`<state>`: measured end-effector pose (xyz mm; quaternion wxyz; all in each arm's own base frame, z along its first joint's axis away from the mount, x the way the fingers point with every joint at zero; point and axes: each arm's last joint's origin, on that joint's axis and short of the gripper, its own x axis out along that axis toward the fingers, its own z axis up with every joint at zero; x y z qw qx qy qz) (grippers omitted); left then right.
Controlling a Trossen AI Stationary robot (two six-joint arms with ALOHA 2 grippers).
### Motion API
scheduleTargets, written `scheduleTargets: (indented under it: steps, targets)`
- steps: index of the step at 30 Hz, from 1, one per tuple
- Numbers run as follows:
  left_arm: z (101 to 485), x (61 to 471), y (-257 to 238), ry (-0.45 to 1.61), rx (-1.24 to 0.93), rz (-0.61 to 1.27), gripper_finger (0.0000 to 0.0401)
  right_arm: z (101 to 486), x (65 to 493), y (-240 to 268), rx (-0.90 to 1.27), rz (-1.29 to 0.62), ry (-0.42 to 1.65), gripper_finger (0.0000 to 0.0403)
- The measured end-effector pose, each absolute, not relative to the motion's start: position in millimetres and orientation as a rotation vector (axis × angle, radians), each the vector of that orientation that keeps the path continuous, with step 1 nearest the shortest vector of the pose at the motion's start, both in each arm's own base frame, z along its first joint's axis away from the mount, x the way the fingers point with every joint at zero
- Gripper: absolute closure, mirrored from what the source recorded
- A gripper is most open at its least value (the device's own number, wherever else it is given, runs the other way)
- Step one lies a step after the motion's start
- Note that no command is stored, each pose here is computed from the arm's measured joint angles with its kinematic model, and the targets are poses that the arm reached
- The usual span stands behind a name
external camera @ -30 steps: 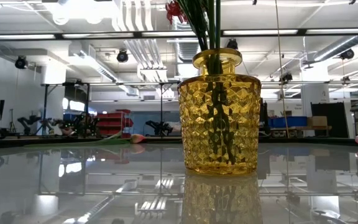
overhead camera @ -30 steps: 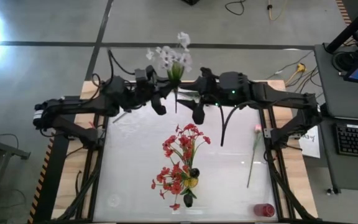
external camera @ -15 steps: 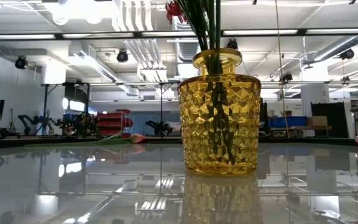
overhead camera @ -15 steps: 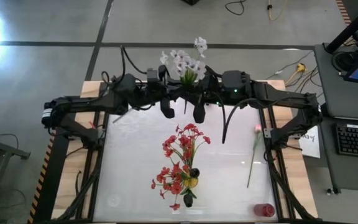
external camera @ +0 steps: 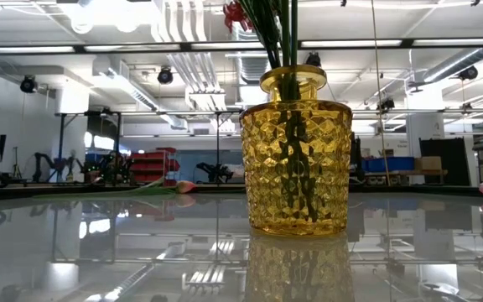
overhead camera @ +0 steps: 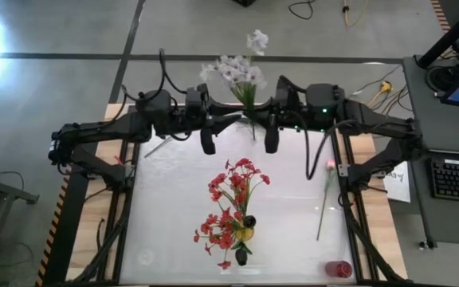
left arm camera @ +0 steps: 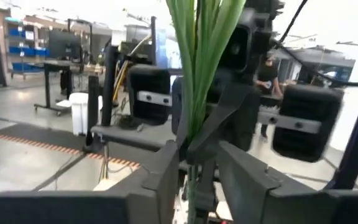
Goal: Sort flowers into vase by color
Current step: Put the left white flowers into the red vase
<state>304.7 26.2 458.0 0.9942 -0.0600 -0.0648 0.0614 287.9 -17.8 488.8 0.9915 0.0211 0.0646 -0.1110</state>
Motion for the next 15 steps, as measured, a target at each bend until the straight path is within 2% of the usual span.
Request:
scheduleTargets:
  steps: [8, 12, 15]
  targets:
    - [461.3, 313.7, 22.5, -0.204, -0.13, 0.093, 0.0247, 482.8, 276.8, -6.1, -0.013, -0.099, 0.23, 0.0389]
    - [458.2, 325.5, 22.2, -0.257, -0.135, 0.073, 0.0238, 477.1, 283.1, 2.0, -0.02, -0.066, 0.256, 0.039]
    - [457.5, 331.6, 19.9, -0.293, -0.133, -0.004, 0.0238, 476.4, 285.0, 2.5, -0.003, -0.111, 0.253, 0.039]
